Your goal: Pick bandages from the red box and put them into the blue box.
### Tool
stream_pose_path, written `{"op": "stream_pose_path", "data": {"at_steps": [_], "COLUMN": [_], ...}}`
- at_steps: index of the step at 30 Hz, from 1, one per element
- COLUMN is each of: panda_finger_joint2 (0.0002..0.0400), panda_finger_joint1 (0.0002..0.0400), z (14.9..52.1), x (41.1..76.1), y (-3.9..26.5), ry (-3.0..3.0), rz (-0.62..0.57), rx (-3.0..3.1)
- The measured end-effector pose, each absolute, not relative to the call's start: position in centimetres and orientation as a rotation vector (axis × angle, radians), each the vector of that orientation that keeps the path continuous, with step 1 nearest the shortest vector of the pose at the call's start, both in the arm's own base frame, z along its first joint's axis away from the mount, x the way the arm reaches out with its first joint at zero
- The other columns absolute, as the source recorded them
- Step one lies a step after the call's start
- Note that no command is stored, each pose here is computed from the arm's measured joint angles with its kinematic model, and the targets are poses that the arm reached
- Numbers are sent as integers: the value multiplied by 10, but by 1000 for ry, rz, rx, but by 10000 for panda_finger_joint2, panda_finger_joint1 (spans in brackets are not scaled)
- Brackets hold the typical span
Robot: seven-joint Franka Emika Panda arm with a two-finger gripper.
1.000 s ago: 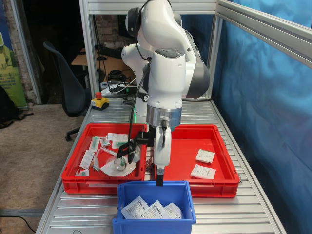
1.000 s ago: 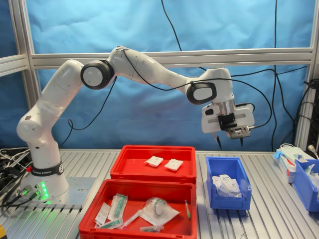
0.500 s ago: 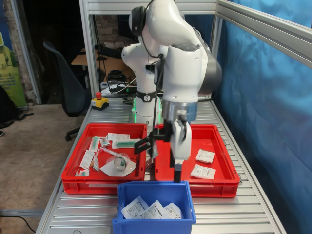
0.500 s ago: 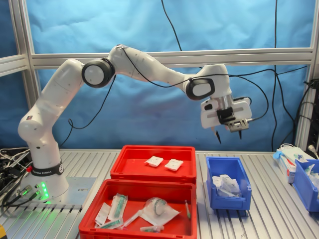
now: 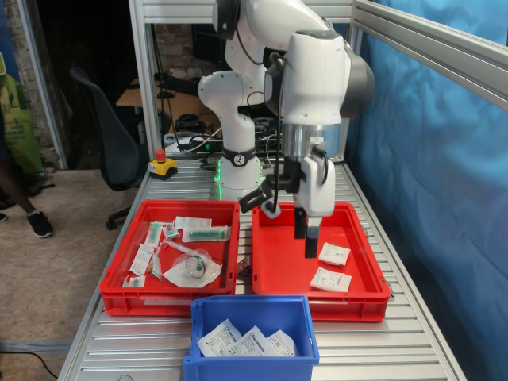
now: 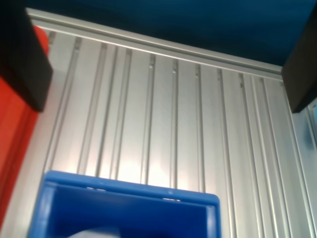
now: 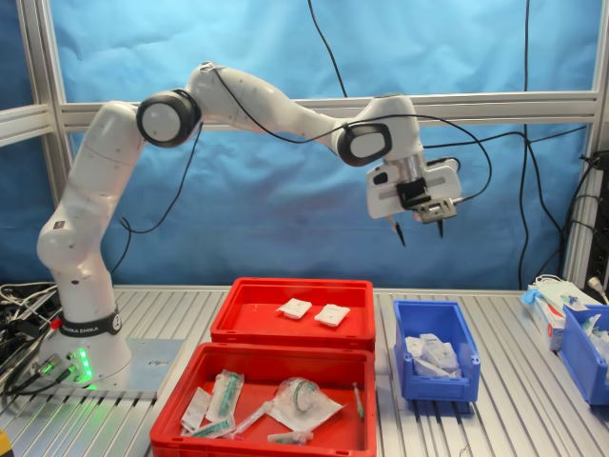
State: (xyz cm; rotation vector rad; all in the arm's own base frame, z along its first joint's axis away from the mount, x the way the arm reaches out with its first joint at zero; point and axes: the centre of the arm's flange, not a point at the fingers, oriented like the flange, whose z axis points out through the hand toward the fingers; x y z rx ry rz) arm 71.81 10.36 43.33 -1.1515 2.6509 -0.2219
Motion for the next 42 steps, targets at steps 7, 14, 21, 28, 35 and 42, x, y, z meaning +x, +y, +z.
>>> {"op": "stream_pose_path", "data": {"at_steps": [7, 14, 21, 28, 35, 42], "panda_finger_joint2": [400, 400, 400, 400, 400, 400], "panda_finger_joint1": [400, 400, 400, 400, 400, 400], "z": [446, 449, 446, 437, 434, 442], "x": [688, 653, 618, 577, 549, 535], "y": [96, 91, 82, 59, 27, 2], "ry": [2673, 2697, 2719, 2772, 2823, 2843], "rz": [-187, -162, -184, -184, -183, -194], "rx": [-1150, -1177, -1229, -1233, -1176, -1116]}}
